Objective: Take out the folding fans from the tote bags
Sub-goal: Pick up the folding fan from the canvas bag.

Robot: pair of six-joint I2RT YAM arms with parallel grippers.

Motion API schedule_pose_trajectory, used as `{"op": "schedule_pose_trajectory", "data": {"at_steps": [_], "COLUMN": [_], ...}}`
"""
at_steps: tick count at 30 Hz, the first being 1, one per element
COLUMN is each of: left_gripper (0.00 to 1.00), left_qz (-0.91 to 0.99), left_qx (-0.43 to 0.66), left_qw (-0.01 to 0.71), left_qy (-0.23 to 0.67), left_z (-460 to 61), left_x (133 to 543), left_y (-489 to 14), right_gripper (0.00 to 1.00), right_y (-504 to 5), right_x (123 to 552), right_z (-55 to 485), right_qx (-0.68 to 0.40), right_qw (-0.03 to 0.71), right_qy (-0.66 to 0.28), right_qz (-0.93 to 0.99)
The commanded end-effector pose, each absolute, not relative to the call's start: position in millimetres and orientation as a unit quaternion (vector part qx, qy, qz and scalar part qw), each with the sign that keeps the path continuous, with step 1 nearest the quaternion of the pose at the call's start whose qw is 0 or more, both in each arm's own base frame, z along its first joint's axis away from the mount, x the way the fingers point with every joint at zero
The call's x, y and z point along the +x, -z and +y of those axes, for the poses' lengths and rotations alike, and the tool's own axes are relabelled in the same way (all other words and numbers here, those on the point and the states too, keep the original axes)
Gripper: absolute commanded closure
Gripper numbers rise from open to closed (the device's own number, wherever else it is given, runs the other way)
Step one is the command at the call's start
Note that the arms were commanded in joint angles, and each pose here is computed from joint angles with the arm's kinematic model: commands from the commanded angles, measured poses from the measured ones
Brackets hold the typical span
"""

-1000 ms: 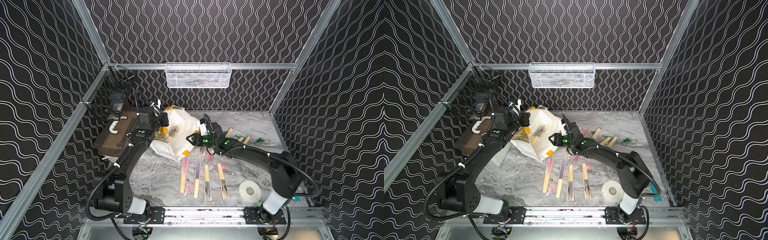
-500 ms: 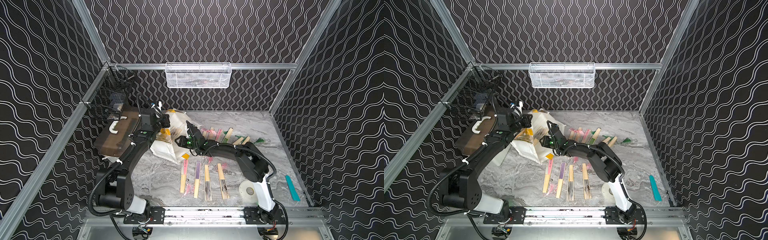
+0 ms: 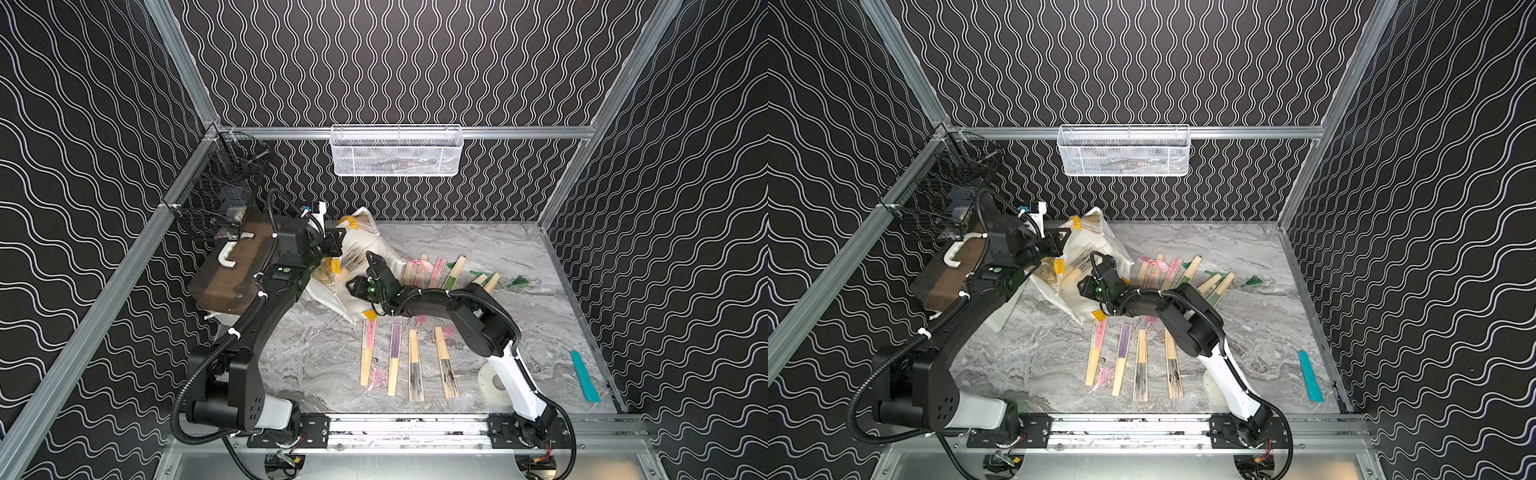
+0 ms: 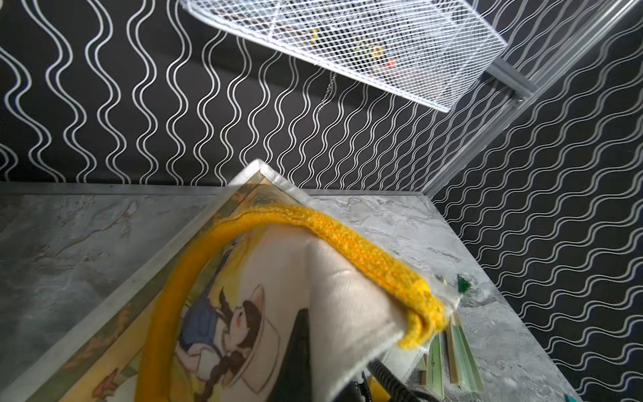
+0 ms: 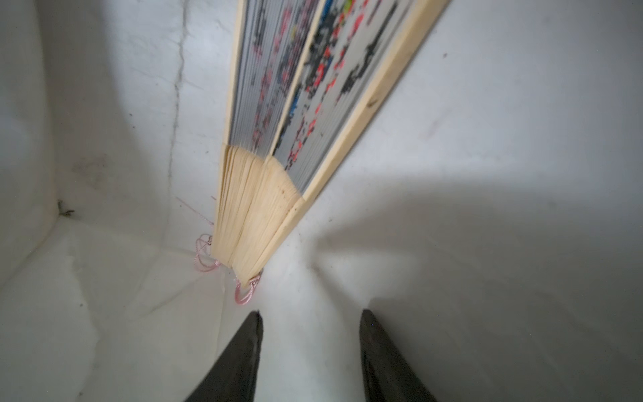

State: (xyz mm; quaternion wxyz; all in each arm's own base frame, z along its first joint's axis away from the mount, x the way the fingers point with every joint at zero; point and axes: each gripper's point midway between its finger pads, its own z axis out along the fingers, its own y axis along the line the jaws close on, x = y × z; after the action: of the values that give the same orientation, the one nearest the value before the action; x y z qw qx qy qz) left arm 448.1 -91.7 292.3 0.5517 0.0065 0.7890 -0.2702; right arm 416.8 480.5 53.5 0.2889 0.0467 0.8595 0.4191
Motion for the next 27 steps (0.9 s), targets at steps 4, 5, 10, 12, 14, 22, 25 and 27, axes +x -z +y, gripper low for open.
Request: {"op": "schedule_pose_trajectory", "data": {"at_steps": [4, 5, 10, 12, 14, 22, 25, 27], "left_gripper": [1.0, 1.0, 1.0, 1.0, 1.0, 1.0, 1.0, 1.0], "left_qz": [0.758, 0.759, 0.748, 0.741, 0.732, 0.719, 0.712, 0.708], "left_qx": [0.029, 0.029, 0.036, 0.039, 0.041, 0.042, 0.044, 0.045], "left_qw": [0.582, 0.58, 0.582, 0.581, 0.584, 0.583, 0.583, 0.583], "left_qy": [0.295, 0.295, 0.319, 0.334, 0.349, 0.376, 0.389, 0.396], "left_z": [-98.9, -99.1, -105.4, -109.2, -113.6, -121.5, -125.1, -126.7], "left_x": [436.9, 435.3, 428.7, 425.3, 421.9, 417.0, 415.9, 415.6], "left_y": [-318.2, -317.4, -323.0, -325.0, -327.8, -326.5, -330.9, -333.2], "right_gripper": [0.52, 0.52, 0.51, 0.51, 0.51, 0.51, 0.51, 0.51], "right_y": [-76.2, -79.4, -89.6, -91.7, -93.9, -81.5, -75.3, -74.3], "right_x": [434.8, 437.4, 450.7, 456.0, 460.9, 472.1, 473.1, 473.6], "right_z": [470.5, 468.8, 465.1, 462.2, 460.6, 458.7, 459.4, 461.9], "right_qx": [0.097, 0.101, 0.113, 0.122, 0.13, 0.151, 0.157, 0.157], "right_qw": [0.327, 0.333, 0.347, 0.349, 0.349, 0.332, 0.326, 0.323], "right_qy": [-0.48, -0.484, -0.503, -0.514, -0.526, -0.502, -0.498, -0.502], "right_qz": [0.808, 0.803, 0.783, 0.774, 0.765, 0.784, 0.788, 0.787]}}
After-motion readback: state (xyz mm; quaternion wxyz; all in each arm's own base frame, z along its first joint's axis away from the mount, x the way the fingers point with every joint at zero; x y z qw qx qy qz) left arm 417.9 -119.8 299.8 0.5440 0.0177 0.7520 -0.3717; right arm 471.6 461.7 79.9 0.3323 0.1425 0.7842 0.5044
